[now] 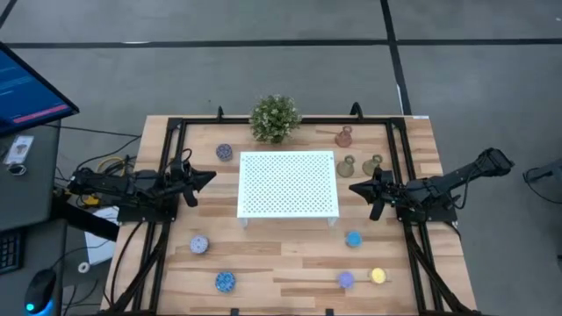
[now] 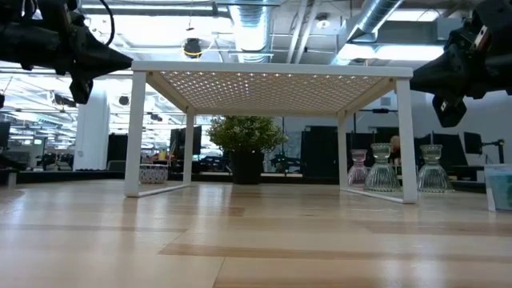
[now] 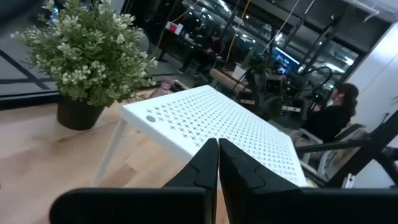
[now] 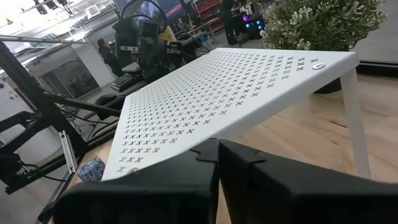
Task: Pick & Place candle stick holders
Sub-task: Put the right green glass candle holder on the shelf
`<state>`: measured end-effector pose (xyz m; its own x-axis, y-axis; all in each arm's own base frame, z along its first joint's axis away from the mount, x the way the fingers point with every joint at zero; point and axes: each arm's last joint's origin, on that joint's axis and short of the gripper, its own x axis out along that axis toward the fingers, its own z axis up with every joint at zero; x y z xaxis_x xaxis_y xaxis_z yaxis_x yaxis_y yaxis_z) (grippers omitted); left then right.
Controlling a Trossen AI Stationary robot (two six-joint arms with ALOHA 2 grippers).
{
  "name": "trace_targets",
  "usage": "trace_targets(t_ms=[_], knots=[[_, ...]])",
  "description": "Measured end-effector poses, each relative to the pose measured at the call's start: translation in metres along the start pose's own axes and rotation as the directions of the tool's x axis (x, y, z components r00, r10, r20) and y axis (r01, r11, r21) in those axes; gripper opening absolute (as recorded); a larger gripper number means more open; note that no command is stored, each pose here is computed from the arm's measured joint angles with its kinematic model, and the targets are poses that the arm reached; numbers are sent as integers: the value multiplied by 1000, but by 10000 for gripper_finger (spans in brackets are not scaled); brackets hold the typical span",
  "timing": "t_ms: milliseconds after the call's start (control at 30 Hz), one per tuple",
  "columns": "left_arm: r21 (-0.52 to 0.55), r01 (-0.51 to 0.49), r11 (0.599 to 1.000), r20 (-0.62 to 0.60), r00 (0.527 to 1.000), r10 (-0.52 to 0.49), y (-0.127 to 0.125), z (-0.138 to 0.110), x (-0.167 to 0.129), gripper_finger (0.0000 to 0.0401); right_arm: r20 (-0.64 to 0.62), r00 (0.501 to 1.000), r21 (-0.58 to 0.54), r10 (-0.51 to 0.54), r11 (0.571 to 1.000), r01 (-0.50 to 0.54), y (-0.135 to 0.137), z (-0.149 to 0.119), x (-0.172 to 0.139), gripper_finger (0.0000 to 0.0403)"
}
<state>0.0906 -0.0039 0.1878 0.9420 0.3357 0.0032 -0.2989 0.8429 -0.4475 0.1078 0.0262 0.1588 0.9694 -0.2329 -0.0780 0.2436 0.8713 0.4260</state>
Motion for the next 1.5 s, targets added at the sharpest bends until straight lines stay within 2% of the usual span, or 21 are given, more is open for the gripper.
trace_targets(t_ms=[333,600,1000,1167,1333,1400,1500], knots=[[-75,41,996,75,997,-36,-4,8,0,12,9,1000,15,5,1000,-5,1,1,0,1],[-107,74,991,124,990,-61,-6,14,-1,12,18,1000,137,-3,991,0,0,2,0,1],[-215,186,959,313,943,-113,-12,34,-6,12,56,998,297,20,954,-35,2,6,0,1],[-261,216,941,390,915,-102,-13,42,-9,12,123,992,186,-4,982,-19,8,23,0,8],[-335,264,905,440,892,-98,-15,47,-11,12,229,973,-26,-18,999,24,21,67,-2,57],[-357,300,885,492,865,-95,-16,53,-12,15,281,958,-68,-51,995,73,28,90,-4,83],[-318,340,885,543,831,-124,-24,68,-14,29,318,936,-124,-147,973,195,36,121,-4,124]])
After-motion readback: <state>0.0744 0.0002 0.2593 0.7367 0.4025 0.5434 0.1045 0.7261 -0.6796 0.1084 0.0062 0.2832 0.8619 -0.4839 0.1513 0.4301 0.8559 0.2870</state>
